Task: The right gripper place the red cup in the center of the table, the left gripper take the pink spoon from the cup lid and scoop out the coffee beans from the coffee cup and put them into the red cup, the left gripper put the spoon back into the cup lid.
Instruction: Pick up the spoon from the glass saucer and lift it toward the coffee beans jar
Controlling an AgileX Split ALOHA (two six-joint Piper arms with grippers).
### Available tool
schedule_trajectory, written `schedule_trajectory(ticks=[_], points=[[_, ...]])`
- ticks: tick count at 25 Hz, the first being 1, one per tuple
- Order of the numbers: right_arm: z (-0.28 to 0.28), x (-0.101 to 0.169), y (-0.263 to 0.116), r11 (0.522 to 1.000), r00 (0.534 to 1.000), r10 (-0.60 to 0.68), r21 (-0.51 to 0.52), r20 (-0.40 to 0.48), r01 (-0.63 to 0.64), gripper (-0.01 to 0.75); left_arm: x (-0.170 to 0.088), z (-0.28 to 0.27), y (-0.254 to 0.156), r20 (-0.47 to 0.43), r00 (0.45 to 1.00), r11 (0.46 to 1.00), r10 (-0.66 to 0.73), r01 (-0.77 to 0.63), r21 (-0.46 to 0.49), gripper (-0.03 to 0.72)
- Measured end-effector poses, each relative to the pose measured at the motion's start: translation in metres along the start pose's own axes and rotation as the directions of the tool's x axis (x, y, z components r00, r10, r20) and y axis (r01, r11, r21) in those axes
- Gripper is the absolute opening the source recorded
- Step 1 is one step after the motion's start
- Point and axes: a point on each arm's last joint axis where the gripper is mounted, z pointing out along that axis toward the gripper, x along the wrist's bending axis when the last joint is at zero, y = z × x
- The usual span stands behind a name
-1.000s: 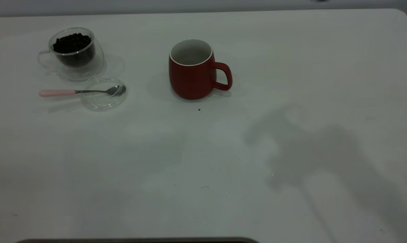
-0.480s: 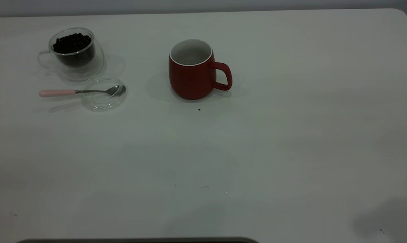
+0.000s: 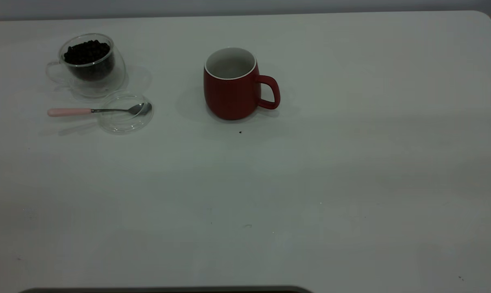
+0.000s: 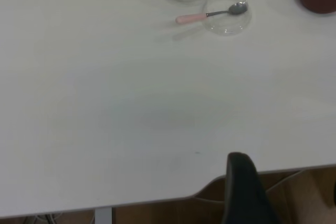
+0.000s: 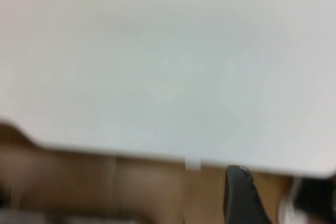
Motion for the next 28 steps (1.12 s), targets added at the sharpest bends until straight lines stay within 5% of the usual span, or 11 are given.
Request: schedule_trajectory(ticks=[7, 28], points=[[-0.032, 0.001, -0.03, 0.96, 0.998, 0.046, -0.278, 0.045, -0.032, 0.439, 0.0, 0.0, 0.0, 0.0, 1.0, 1.0, -0.001, 0.001, 0.0, 0.465], [-0.033, 0.001, -0.031, 0.958, 0.997, 0.059, -0.285, 0.056, -0.041, 0.439, 0.0, 0.0, 0.0, 0.0, 1.0, 1.0, -0.001, 0.001, 0.0, 0.465]])
